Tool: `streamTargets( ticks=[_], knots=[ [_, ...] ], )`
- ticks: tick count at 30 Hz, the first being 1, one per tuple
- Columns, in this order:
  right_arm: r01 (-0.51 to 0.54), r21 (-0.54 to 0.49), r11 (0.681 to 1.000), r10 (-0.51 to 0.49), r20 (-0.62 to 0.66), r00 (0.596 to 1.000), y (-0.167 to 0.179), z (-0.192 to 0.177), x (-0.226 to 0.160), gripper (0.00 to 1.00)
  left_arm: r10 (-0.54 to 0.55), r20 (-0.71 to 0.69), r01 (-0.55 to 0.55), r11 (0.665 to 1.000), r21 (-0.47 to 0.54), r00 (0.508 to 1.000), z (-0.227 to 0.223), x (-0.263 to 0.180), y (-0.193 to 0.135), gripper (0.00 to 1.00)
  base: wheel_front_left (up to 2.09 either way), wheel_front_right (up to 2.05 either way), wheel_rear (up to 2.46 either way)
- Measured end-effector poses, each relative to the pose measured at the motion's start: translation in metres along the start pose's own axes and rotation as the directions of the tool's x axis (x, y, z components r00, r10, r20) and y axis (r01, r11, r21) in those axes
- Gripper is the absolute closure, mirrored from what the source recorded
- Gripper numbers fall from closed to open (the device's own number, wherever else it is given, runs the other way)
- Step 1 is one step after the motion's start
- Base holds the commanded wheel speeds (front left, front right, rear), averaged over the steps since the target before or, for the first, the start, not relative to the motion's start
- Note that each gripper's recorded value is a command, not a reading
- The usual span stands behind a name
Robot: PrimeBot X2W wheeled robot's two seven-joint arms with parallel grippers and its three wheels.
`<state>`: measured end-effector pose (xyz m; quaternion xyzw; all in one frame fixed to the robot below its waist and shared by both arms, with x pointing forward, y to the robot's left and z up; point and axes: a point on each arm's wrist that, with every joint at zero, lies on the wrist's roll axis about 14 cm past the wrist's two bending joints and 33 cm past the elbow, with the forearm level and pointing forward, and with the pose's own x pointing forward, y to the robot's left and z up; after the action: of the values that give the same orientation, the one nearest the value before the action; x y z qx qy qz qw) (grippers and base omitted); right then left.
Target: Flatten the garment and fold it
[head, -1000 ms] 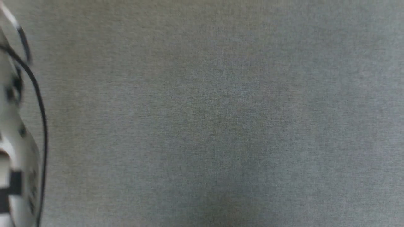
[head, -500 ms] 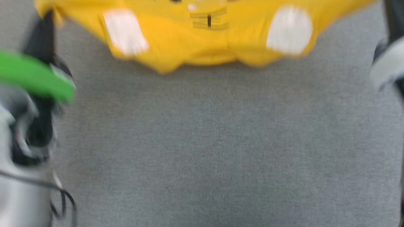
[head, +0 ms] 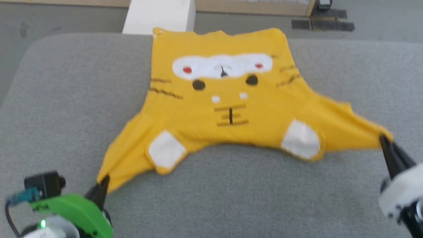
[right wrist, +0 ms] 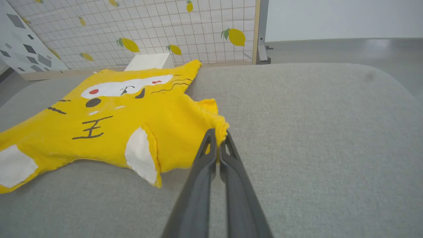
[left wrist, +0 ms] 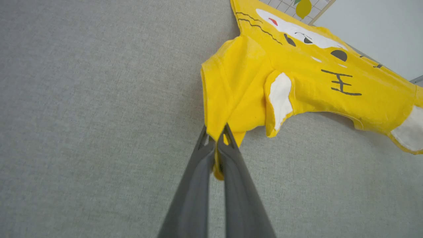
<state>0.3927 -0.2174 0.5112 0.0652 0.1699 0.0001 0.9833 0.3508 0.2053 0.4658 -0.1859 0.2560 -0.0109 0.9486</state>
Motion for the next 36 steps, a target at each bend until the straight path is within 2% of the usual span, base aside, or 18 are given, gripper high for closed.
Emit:
streamTargets(
  ticks=[4, 8, 14, 21, 25, 31, 33, 36],
  knots=[
    [0.073, 0.048, 0.996, -0.066, -0.124, 0.990, -0.024, -0.046, -0.030, 1.00, 0.030, -0.079, -0.032, 0.999, -0.023, 0.996, -0.033, -0.025, 0.010, 1.00, 0.00, 0.00, 0.00],
    [0.106, 0.119, 0.987, -0.073, -0.257, 0.964, -0.035, -0.093, -0.056, 1.00, 0.040, -0.187, -0.054, 0.996, -0.067, 0.982, -0.072, -0.047, 0.016, 1.00, 0.00, 0.00, 0.00],
    [0.178, 0.158, 0.971, -0.085, -0.469, 0.879, -0.049, -0.151, -0.096, 1.00, 0.098, -0.313, -0.129, 0.989, -0.078, 0.945, -0.108, -0.068, 0.039, 1.00, 0.00, 0.00, 0.00],
    [0.206, 0.170, 0.964, -0.063, -0.606, 0.793, -0.049, -0.180, -0.124, 1.00, 0.161, -0.377, -0.183, 0.983, -0.021, 0.912, -0.112, -0.084, 0.062, 1.00, 0.00, 0.00, 0.00],
    [0.203, 0.174, 0.964, -0.065, -0.583, 0.810, -0.049, -0.174, -0.122, 1.00, 0.163, -0.342, -0.178, 0.984, -0.013, 0.925, -0.098, -0.082, 0.060, 1.00, 0.00, 0.00, 0.00],
    [0.156, 0.126, 0.980, -0.078, -0.476, 0.876, -0.041, -0.153, -0.090, 1.00, 0.087, -0.250, -0.093, 0.996, -0.013, 0.964, -0.072, -0.070, 0.034, 1.00, 0.00, 0.00, 0.00],
    [0.137, 0.106, 0.985, -0.074, -0.455, 0.887, -0.036, -0.151, -0.078, 1.00, 0.051, -0.218, -0.054, 0.998, -0.012, 0.975, -0.063, -0.065, 0.021, 1.00, 0.00, 0.00, 0.00],
    [0.118, 0.088, 0.989, -0.063, -0.468, 0.881, -0.029, -0.159, -0.066, 1.00, 0.007, -0.178, -0.008, 1.000, -0.004, 0.984, -0.051, -0.058, 0.007, 1.00, 0.00, 0.00, 0.00]
  ],
)
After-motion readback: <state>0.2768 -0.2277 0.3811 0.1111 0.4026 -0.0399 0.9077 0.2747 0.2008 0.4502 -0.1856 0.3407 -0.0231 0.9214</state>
